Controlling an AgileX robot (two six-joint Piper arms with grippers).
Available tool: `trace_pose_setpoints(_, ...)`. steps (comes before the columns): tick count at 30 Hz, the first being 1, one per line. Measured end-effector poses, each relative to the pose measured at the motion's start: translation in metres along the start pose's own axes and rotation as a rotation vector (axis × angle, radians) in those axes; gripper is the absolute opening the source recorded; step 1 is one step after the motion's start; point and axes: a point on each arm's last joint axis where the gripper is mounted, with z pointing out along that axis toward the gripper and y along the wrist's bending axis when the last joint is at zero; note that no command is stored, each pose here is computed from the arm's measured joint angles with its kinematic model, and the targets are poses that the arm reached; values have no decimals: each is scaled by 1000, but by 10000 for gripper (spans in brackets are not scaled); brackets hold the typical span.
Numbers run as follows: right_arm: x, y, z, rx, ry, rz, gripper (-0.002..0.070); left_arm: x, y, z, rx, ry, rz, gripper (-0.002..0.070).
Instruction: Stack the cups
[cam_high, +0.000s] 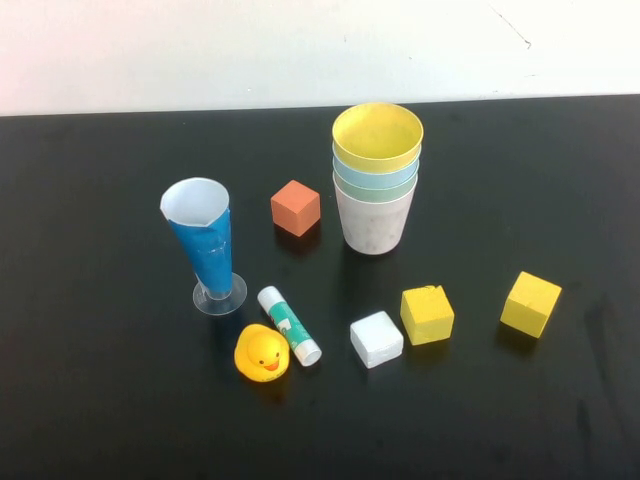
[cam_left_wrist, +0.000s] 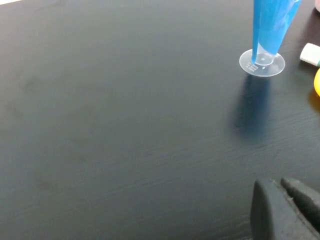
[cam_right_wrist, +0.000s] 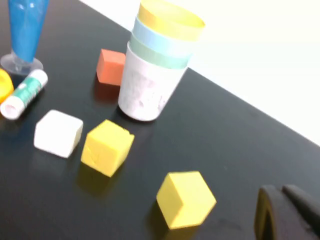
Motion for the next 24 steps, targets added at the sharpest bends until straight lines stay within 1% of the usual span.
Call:
trace_pose_setpoints(5,14,6,-16,29,-48,-31,-1,0,0,0,0,0,0,-1)
trace_pose_setpoints(9,36,9,-19,88,-43,16,-1,0,0,0,1,1,0,-1)
trace_pose_setpoints(16,77,8,-38,340,-64,212,-1,0,0,0,1,1,0,-1)
trace_pose_setpoints(19,97,10,-46,467,0,237,-2,0,0,0,2,1,-2,-1)
trace_pose_setpoints(22,107,9,-53,596,67,258,-2,0,0,0,2,2,-2,-1)
trace_pose_setpoints(24,111,7,-55,655,110,271,-2,0,0,0,3,2,-3,-1)
